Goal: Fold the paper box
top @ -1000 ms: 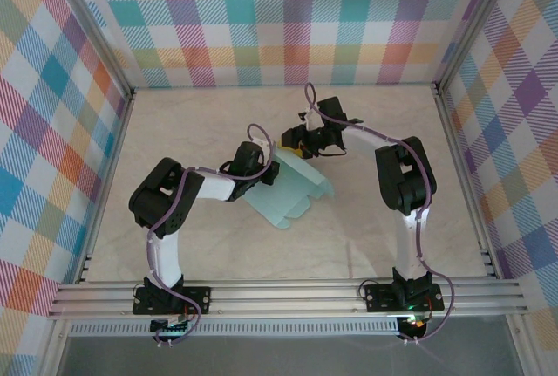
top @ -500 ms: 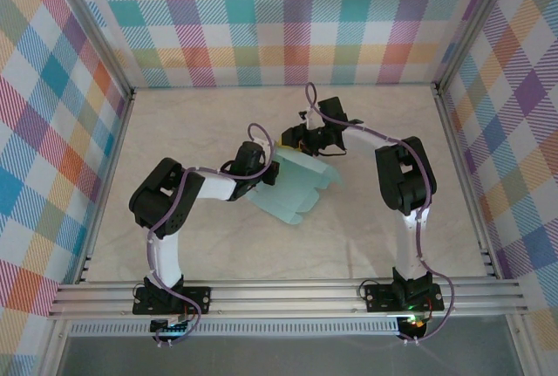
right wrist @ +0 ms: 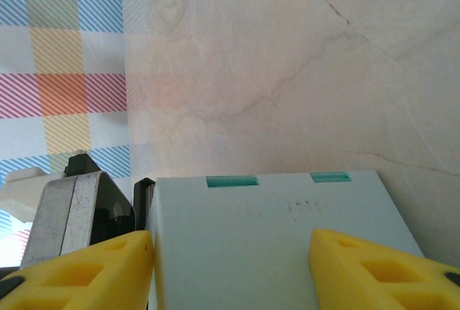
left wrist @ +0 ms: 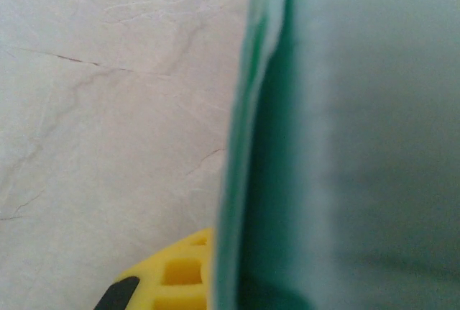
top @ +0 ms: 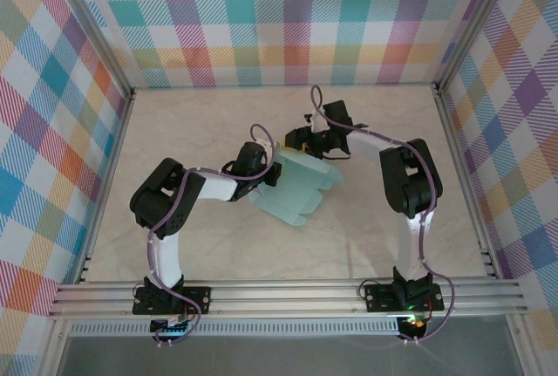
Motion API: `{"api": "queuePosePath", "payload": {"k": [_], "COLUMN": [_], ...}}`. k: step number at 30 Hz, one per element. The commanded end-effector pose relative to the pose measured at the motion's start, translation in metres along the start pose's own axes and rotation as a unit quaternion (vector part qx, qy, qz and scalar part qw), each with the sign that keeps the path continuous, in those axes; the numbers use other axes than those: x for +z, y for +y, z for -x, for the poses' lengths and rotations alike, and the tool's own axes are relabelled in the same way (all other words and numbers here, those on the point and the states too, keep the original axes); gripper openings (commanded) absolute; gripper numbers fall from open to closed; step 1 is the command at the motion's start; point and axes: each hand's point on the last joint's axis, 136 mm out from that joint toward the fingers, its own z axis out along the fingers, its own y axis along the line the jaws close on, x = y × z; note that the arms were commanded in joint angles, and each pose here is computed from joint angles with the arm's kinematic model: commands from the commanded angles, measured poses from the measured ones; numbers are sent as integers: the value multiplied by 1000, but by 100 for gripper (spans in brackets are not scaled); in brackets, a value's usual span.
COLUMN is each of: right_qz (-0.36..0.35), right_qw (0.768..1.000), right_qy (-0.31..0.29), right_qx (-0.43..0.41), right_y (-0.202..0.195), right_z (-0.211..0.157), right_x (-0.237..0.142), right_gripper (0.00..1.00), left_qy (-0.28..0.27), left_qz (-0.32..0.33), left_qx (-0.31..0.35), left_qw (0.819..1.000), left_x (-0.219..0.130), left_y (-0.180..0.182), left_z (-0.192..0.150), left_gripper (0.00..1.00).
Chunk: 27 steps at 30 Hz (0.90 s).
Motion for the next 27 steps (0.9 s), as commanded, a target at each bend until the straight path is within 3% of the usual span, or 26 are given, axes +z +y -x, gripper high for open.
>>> {"api": "queuePosePath", "payload": {"k": [1, 6, 15, 21, 27], "right_qz": [27, 45, 22, 18, -2], "right_qw": [999, 998, 998, 999, 999], "right_qy": [11, 31, 4, -1, -43], "right_qx": [15, 25, 59, 49, 12], "right_y": [13, 19, 19, 24, 32], "right_z": [-5, -17, -47, -45, -17], "right_x": [-6, 1, 32, 29, -4], "right_gripper": [58, 55, 43, 47, 65], "left_qy": [-24, -19, -10, -4, -5], "left_qz": [-1, 13, 23, 28, 28], "left_qx": [-3, -13, -39, -36, -22], "left_qw": [1000, 1000, 999, 999, 999], "left_x": [2, 4, 9, 7, 2], "left_y": [-2, 2, 4, 5, 6], "left_z": [19, 23, 30, 28, 25], "left_gripper": [0, 0, 0, 0, 0]}}
